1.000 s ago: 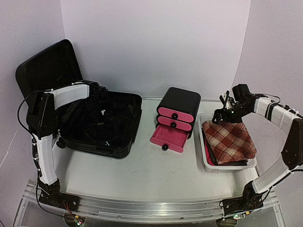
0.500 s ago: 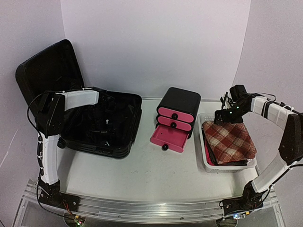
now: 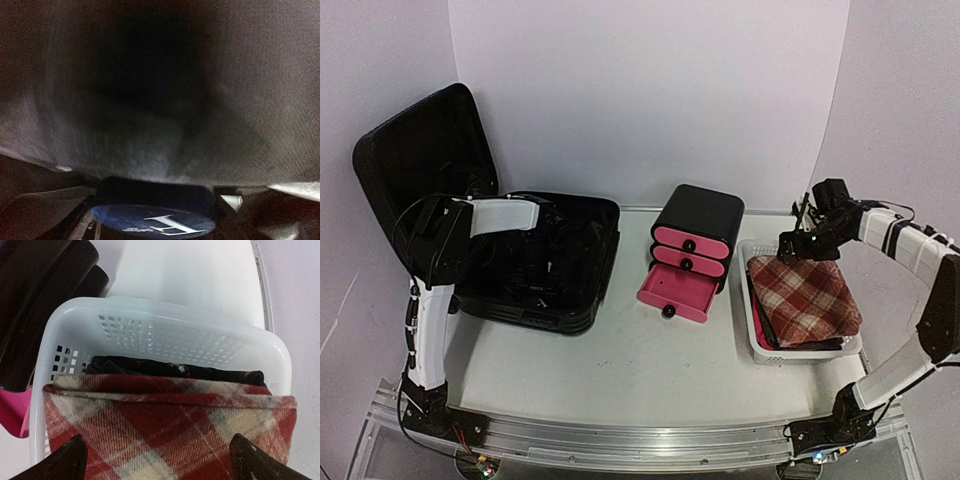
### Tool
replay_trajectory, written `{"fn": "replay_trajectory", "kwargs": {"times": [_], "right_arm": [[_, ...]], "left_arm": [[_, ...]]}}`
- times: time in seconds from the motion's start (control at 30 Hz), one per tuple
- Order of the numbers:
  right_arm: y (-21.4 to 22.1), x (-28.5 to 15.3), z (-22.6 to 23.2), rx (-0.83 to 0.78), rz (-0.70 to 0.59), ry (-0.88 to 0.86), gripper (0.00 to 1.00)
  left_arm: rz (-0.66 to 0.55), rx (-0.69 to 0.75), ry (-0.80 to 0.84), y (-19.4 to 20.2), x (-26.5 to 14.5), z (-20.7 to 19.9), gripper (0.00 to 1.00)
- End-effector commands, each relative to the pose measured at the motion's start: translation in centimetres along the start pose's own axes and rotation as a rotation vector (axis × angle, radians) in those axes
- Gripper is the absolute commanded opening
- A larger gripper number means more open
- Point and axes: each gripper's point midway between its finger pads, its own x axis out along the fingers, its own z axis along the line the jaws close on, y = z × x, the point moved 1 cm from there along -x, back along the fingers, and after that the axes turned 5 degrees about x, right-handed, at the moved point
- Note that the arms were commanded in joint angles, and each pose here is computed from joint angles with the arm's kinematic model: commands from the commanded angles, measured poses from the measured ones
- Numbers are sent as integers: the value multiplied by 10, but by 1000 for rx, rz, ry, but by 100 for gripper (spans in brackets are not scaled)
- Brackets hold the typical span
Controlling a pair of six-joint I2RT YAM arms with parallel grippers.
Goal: Open, take out, and arrange the luggage
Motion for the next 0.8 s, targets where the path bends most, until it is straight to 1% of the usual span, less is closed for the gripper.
{"fn": "replay_trajectory", "kwargs": {"times": [0.0, 0.1, 0.23, 0.3, 0.43, 0.5, 0.63, 0.77], "right_arm": [[-9, -35, -4, 40, -119, 16, 98], [-2, -44, -2, 44, -133, -4, 98], [1, -57, -1, 25, -165, -13, 98], [0, -64, -3, 21, -180, -4, 98], [1, -73, 0, 3, -197, -27, 98], [5, -73, 5, -44, -194, -54, 98], [3, -77, 12, -77, -199, -94, 98], [5, -91, 38, -97, -218, -260, 98]], "left_arm": [[-88, 58, -59, -19, -10, 8, 66], [-135, 79, -93, -21, -17, 15, 58], [-184, 73, -63, -14, -32, 15, 46], [-216, 70, -56, -9, -43, 16, 44], [-298, 60, -39, -4, -71, 19, 44], [-345, 67, -24, -4, -88, 18, 45], [-466, 49, 65, 1, -134, 8, 44], [-616, 102, 129, 5, -176, -19, 45]]}}
